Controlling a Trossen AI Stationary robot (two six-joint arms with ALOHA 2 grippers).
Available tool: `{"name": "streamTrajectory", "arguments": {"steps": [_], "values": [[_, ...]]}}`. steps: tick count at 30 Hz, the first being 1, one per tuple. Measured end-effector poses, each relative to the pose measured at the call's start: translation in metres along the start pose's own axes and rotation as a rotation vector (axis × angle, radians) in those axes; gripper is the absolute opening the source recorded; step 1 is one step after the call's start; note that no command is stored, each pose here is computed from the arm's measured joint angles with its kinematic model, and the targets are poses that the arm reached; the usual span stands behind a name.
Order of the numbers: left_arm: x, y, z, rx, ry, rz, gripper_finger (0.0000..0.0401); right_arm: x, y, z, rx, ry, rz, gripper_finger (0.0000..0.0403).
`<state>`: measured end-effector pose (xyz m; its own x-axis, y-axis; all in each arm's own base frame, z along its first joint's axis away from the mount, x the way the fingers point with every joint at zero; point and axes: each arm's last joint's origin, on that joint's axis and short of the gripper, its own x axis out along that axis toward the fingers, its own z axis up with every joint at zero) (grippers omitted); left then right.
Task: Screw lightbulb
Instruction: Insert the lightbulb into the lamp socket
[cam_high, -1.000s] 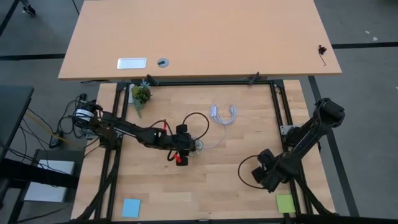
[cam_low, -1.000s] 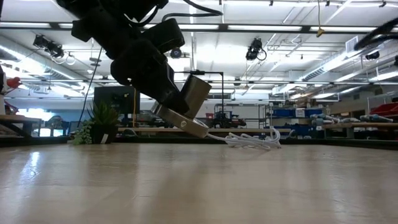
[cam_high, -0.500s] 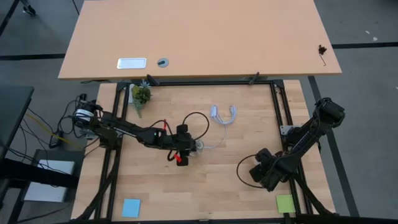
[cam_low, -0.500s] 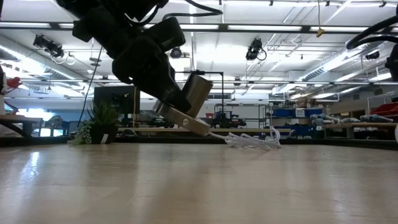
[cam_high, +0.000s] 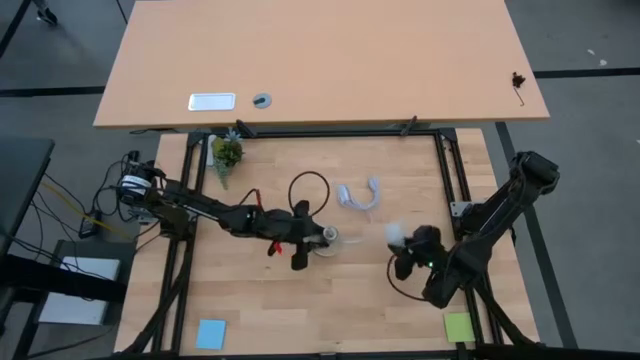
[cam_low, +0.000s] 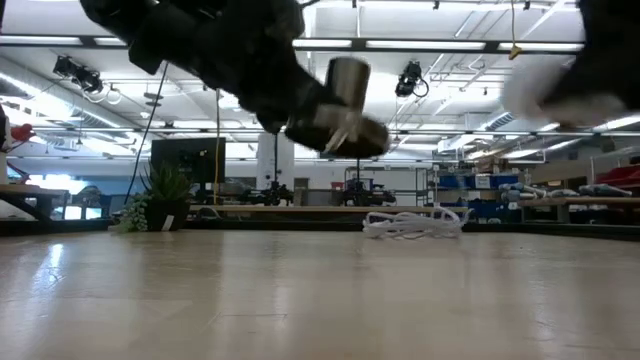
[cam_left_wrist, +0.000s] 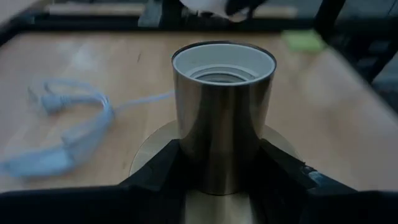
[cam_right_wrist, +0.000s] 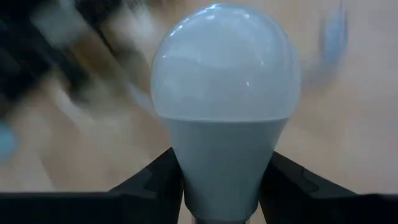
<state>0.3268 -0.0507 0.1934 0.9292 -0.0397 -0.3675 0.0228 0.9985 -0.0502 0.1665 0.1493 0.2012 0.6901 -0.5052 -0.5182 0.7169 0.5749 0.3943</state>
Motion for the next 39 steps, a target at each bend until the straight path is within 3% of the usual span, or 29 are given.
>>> {"name": "streamTrajectory", "arguments": {"steps": [4, 9, 14, 20, 25, 31, 39], "values": [[-0.001, -0.003, 0.013, -0.028, -0.135, -0.082, 0.016, -0.002, 0.014, 0.022, -0.004, -0.302, 0.091, 0.0174], [-0.004, -0.006, 0.023, -0.053, -0.24, -0.157, 0.016, 0.004, 0.041, 0.048, -0.039, -0.493, 0.055, 0.0173], [-0.003, -0.003, 0.023, -0.064, -0.238, -0.148, 0.016, 0.016, 0.076, 0.079, -0.091, -0.495, 0.063, 0.0173], [-0.003, 0.003, 0.024, -0.104, -0.244, -0.113, 0.016, 0.043, 0.105, 0.102, -0.313, -0.534, 0.293, 0.0173], [-0.002, 0.005, 0.024, -0.116, -0.243, -0.111, 0.016, 0.073, 0.109, 0.101, -0.43, -0.504, 0.428, 0.0173], [-0.002, 0.005, 0.024, -0.114, -0.241, -0.111, 0.016, 0.094, 0.108, 0.098, -0.509, -0.511, 0.424, 0.0173], [-0.003, 0.005, 0.025, -0.084, -0.25, -0.102, 0.016, 0.098, 0.108, 0.101, -0.525, -0.515, 0.444, 0.0173]]}}
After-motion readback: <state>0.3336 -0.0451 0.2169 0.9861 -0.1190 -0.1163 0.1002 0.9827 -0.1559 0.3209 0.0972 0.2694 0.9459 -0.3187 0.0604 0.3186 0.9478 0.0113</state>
